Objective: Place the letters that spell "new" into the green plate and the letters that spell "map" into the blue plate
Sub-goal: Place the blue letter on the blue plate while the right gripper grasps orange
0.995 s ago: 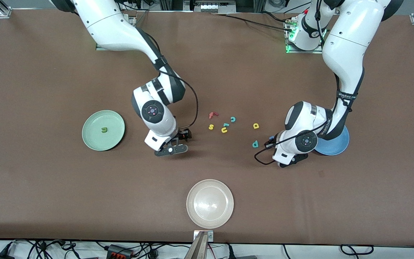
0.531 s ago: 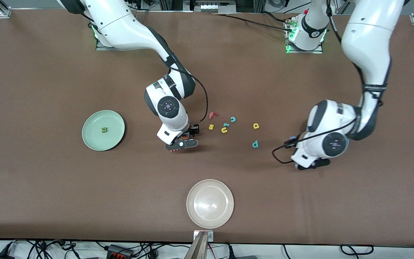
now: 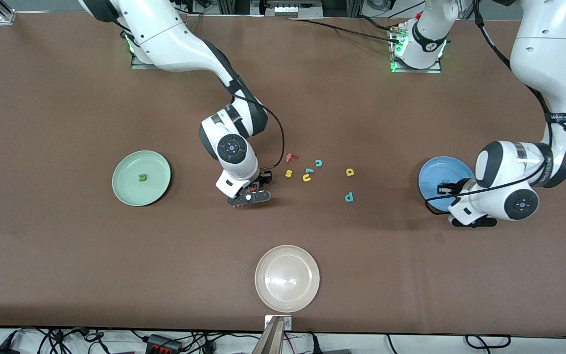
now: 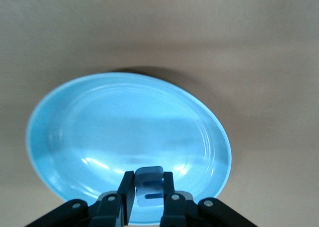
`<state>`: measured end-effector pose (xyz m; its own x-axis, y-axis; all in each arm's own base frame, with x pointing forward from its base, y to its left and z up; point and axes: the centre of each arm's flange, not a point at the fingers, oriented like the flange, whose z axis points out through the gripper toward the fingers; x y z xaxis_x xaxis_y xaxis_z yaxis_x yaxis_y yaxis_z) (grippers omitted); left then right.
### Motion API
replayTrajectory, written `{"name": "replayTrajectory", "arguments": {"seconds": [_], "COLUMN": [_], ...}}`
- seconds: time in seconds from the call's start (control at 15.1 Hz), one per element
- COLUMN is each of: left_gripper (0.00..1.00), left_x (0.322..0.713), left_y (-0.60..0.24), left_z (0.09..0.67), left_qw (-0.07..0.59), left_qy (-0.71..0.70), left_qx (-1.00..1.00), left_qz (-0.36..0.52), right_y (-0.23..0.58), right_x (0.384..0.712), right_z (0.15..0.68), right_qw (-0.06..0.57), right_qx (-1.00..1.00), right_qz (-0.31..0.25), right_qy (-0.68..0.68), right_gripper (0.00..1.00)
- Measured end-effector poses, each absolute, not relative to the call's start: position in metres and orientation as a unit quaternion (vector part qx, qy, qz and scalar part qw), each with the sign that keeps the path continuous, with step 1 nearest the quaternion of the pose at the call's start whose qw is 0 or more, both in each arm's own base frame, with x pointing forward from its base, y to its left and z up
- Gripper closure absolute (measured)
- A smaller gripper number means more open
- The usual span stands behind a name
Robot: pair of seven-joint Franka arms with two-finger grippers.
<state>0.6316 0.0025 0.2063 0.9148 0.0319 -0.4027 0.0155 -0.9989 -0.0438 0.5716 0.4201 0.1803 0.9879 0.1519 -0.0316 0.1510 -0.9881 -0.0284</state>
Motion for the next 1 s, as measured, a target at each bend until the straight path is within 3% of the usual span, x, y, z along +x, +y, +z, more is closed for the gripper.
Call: {"name": "replayTrajectory", "arguments": {"seconds": [0.07, 0.2, 0.33, 0.73, 0.8, 1.0], "left_gripper": [0.73, 0.73, 0.62, 0.05, 0.0, 0.0], "left_x": [0.63, 0.631, 0.631, 0.64, 0.644, 0.656], "left_y": [0.001, 0.001, 0.003, 0.001, -0.002, -0.025], "left_z": [0.2, 0.192, 0.19, 0.206, 0.216, 0.251], "left_qw": [0.019, 0.017, 0.017, 0.016, 0.016, 0.01], "left_qy": [-0.011, -0.011, -0.012, -0.011, -0.009, 0.006], "left_qx": [-0.978, -0.979, -0.979, -0.983, -0.984, -0.989], "left_qz": [0.207, 0.204, 0.202, 0.185, 0.176, 0.146], "right_y": [0.42, 0.42, 0.419, 0.419, 0.418, 0.411], "right_x": [0.571, 0.571, 0.572, 0.573, 0.574, 0.582], "right_z": [0.179, 0.177, 0.177, 0.178, 0.178, 0.183], "right_qw": [0.012, 0.011, 0.011, 0.01, 0.01, 0.008], "right_qx": [-0.997, -0.997, -0.997, -0.997, -0.997, -0.998], "right_qz": [0.017, 0.018, 0.017, 0.016, 0.016, 0.009], "right_qy": [-0.077, -0.077, -0.077, -0.076, -0.076, -0.069], "right_gripper": [0.44, 0.56, 0.59, 0.72, 0.71, 0.71]}}
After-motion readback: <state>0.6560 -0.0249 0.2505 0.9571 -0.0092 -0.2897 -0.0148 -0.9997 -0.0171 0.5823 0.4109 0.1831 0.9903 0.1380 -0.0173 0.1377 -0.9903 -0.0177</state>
